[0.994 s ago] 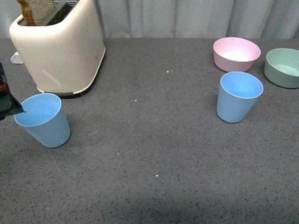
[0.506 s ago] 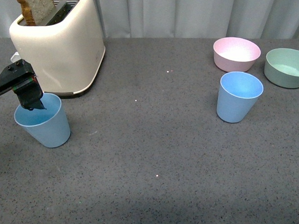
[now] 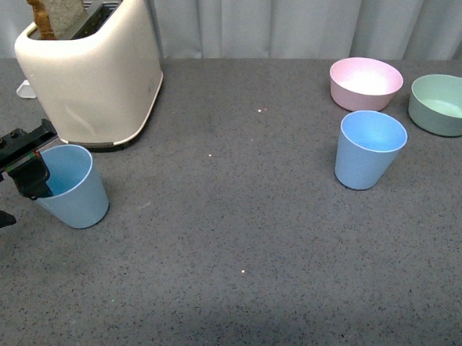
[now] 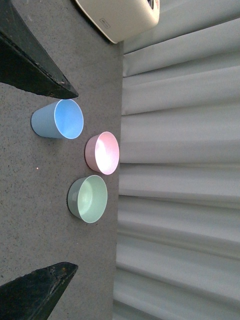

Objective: Stack blue cups with both arms

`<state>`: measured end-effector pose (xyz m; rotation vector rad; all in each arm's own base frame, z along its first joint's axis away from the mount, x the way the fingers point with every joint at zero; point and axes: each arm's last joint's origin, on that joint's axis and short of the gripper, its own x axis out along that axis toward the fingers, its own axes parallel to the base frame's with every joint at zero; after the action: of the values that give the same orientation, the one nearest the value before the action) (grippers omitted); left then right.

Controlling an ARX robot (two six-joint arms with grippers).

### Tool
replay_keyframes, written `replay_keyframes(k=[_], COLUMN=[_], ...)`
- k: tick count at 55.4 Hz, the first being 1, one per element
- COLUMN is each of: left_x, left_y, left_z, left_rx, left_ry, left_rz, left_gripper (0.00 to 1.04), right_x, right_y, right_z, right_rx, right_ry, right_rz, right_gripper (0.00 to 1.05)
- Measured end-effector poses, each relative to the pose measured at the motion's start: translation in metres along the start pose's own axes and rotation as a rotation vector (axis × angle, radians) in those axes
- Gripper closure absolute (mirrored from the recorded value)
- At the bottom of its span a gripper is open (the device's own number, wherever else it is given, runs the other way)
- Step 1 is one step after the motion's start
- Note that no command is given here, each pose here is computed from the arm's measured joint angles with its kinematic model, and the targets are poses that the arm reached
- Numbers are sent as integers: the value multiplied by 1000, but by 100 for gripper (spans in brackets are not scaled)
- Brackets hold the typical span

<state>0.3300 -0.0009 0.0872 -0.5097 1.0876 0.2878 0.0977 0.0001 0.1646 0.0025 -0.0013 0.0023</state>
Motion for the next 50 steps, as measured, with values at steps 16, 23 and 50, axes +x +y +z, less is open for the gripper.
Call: replay_keyframes(k=[16,23,50], left_x=[0,-3,14], left_y=[-7,-18,-142], left_z=[-7,-10,-43], left_rx=[-1,13,198], left_ry=[26,32,108], left_rz=[-2,-12,-92], left_gripper=[101,101,101], right_x=[0,0,0], right_y=[0,0,0], right_z=[0,0,0], right_rx=[0,0,0], right_ry=[0,0,0], right_rz=[0,0,0], right_gripper=[10,10,10])
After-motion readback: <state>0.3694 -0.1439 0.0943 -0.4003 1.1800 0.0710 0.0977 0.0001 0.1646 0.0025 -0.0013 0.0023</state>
